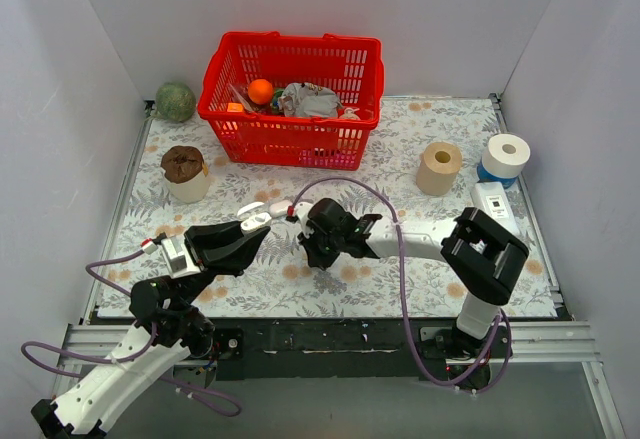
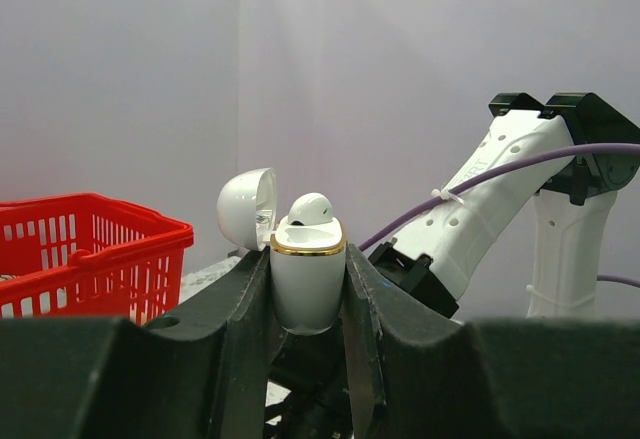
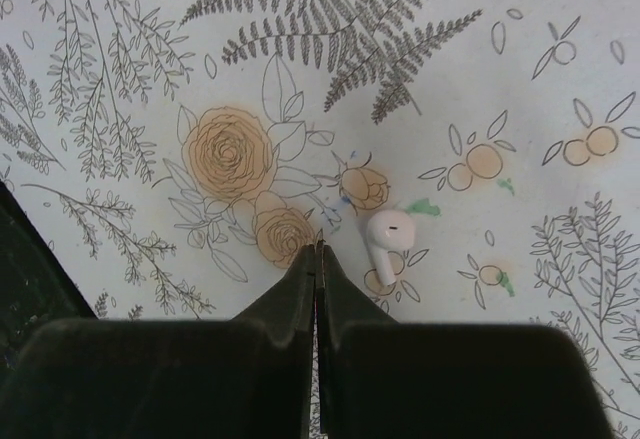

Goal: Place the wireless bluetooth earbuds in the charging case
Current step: Pick up the earbud from the center of the board.

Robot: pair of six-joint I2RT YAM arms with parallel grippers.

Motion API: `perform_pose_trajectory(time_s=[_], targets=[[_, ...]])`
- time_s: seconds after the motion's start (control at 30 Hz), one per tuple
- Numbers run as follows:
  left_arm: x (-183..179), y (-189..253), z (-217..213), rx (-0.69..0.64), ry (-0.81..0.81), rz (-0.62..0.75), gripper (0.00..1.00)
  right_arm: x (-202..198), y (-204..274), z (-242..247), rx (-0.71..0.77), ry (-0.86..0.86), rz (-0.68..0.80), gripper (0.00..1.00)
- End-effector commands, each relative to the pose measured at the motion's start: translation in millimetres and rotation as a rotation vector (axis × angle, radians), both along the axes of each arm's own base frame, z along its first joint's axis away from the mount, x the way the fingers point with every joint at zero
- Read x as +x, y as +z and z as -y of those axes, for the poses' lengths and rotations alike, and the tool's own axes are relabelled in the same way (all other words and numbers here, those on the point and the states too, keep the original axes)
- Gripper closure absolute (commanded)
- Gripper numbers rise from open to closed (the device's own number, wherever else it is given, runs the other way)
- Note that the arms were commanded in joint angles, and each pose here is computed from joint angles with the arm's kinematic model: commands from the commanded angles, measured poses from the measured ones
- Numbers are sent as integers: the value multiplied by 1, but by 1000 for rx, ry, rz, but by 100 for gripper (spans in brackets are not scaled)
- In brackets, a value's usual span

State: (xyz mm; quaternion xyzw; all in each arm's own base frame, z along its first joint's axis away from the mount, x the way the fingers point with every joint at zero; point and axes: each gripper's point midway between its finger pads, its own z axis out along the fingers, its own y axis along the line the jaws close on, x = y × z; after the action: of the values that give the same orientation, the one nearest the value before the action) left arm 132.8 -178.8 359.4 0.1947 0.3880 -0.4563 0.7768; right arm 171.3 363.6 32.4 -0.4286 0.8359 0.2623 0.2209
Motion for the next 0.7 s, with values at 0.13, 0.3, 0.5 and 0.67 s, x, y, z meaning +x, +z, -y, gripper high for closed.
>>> perform_pose_trajectory(time_s=[0.13,0.3,0.5,0.67], targets=[[3,-1,-4,0,27,-9,100,37,7,-11,51,-94,28,99],[4,-3,-3,1,25,-14,100,48,5,-8,47,-126,25,99],[6,-4,-1,7,24,-17,100,64,7,-5,52,-175,29,99],[8,-6,0,11,27,-25,100,79,8,-3,60,-230,26,99]])
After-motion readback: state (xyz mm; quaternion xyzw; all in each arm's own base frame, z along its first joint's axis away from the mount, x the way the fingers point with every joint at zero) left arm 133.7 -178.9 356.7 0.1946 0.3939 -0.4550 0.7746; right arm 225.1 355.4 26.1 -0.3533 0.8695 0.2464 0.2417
